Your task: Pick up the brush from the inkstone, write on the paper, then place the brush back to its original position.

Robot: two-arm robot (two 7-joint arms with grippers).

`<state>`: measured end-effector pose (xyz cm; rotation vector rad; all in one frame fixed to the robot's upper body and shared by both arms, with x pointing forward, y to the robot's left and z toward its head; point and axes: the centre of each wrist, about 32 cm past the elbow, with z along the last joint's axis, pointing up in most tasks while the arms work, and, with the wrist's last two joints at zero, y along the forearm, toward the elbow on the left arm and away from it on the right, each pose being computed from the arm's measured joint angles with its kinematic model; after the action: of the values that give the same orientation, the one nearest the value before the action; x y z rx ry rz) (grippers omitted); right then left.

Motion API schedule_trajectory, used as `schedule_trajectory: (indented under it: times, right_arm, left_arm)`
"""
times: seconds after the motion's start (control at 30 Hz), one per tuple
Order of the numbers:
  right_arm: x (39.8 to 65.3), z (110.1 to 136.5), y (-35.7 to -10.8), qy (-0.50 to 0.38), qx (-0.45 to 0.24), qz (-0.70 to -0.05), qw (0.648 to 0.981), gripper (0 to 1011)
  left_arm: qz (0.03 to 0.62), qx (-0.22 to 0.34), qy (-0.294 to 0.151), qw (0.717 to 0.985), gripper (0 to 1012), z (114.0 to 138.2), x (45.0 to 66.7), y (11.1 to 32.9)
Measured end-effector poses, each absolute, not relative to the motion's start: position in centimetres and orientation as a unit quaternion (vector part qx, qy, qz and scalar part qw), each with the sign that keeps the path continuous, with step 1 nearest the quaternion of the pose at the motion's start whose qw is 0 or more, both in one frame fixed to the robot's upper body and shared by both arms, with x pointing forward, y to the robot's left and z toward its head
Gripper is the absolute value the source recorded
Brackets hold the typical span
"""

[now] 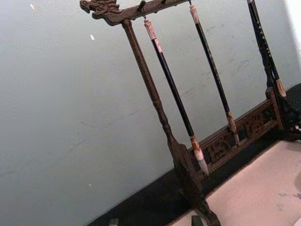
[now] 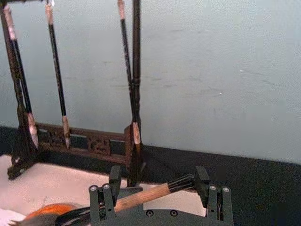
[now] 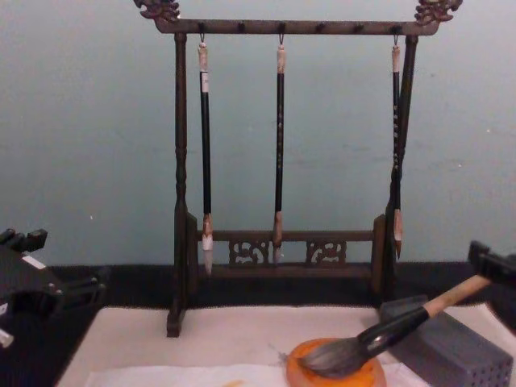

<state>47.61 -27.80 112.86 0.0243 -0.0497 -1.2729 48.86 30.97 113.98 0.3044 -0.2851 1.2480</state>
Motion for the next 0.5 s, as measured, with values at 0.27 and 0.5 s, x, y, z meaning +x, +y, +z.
schedule_trajectory:
  times: [0.27,0.5]
  right_arm:
    - [49.0,112.3,-27.3,-0.025,-0.006,-0.580,0.814,1000]
    - [50.3,111.9,-27.0,-0.022,-0.016,-0.574,0.818,1000]
  left_arm:
    - [0.580,0.141,-0.132,0.791,1001,114.0,48.9,31.0]
    - [0.580,0.141,-0.132,0.791,1001,114.0,48.9,31.0]
